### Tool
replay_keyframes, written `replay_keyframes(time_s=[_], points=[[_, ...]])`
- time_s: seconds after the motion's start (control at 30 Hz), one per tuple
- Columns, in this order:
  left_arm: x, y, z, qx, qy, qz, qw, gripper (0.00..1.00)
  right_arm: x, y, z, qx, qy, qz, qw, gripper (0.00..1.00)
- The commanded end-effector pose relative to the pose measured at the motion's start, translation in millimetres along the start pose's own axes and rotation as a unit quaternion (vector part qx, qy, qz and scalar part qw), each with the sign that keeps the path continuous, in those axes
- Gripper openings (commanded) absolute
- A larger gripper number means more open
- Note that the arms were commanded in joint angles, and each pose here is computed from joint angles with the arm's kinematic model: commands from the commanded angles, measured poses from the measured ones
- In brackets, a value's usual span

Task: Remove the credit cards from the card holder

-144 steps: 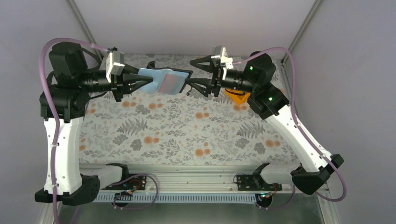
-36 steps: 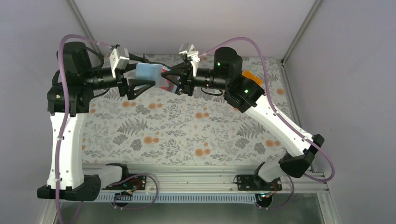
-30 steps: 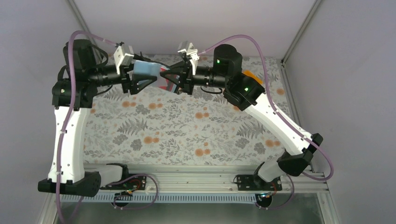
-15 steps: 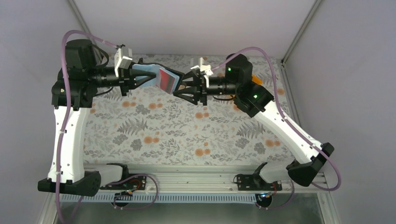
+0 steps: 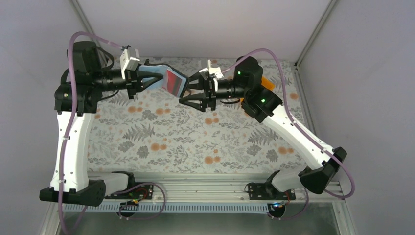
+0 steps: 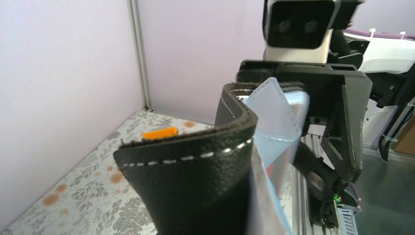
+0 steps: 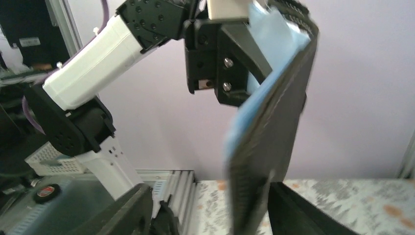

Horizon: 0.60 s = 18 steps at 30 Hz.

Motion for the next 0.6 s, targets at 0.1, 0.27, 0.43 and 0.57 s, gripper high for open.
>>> replay_keyframes(time_s=[0.1,0.27,0.43,0.57], points=[[-3.2,5.3,-1.5,0.005,-0.002,0.007,1.0,0.02,24.9,-13.2,-6.6,-0.064,-0.041,-0.012,0.997,0.18],[-3.0,-0.7,0.3,-0.014,-0.005,0.006,1.0,0.02,19.0,-17.3,-1.6,-0.118,-0.029,-0.042,0.992,0.04],[0.3,-3.8,0.9,-0.028,-0.003,0.005,1.0,0.02,10.9,-22.7,-3.9,-0.133,-0.004,-0.071,0.989,0.23],[7.8,-1.0,0.7,-0.019,-0.002,0.003,1.0,0.02,16.2,-9.6,-3.9,-0.068,-0.005,-0.024,0.997,0.58]])
Point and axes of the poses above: each gripper's point midway between its finger pads, its own z axis back along the fingers, its own y axis along the line the jaws close on, x = y × z, the point moved 9 cm from there along z, back along the fingers, and after that the axes turned 12 degrees about z, right-handed, at the moved point
